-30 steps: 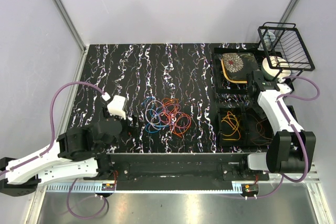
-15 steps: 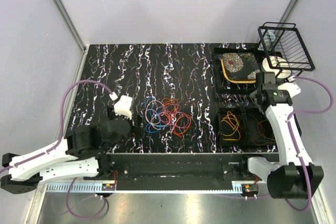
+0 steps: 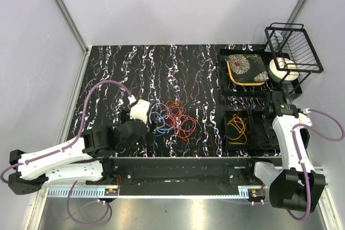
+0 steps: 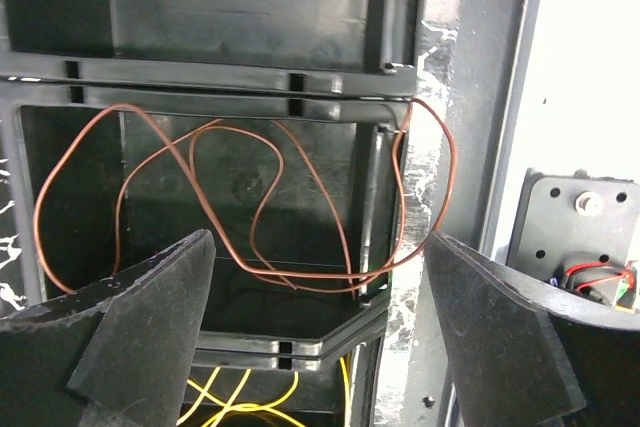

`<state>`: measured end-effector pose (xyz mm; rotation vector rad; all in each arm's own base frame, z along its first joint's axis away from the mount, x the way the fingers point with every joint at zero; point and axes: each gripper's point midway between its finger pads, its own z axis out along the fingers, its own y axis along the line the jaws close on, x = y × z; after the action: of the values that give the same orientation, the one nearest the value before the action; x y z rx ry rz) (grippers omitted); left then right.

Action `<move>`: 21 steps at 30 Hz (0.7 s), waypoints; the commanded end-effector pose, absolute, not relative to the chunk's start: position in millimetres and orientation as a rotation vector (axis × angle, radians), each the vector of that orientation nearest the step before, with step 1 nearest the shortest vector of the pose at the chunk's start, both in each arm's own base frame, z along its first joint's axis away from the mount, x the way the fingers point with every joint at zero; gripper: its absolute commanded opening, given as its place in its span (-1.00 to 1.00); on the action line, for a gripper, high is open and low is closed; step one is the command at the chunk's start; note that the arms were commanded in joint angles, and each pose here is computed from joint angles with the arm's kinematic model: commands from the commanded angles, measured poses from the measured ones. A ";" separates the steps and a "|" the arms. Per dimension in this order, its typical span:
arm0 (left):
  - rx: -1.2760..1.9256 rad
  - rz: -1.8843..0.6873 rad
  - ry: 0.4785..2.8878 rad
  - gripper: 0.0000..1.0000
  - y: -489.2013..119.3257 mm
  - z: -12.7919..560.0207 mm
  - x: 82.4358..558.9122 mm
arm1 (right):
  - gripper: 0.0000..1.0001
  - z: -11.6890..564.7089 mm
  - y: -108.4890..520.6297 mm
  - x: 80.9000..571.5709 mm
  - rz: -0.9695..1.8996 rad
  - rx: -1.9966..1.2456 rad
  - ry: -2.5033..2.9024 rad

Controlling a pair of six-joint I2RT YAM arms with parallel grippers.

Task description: Untangle the cables

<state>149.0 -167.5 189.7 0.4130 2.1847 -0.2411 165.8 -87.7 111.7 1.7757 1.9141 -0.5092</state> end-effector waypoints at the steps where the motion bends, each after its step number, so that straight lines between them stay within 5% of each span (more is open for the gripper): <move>1: 0.380 -0.329 2.176 0.84 -178.3 208.9 146.5 | 0.83 109.2 -87.8 158.0 -0.485 1.872 1.799; 12: 0.360 -0.256 2.232 0.81 -172.8 175.8 145.6 | 0.83 148.5 -98.9 189.0 -0.430 1.773 1.766; 21: 0.341 -0.330 2.204 0.81 -170.9 183.8 142.1 | 0.80 136.0 -85.9 151.3 -0.383 1.877 1.732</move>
<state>143.3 -164.7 175.2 0.3805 2.2343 -0.2414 177.8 -89.2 142.7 1.8060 1.7664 -0.3612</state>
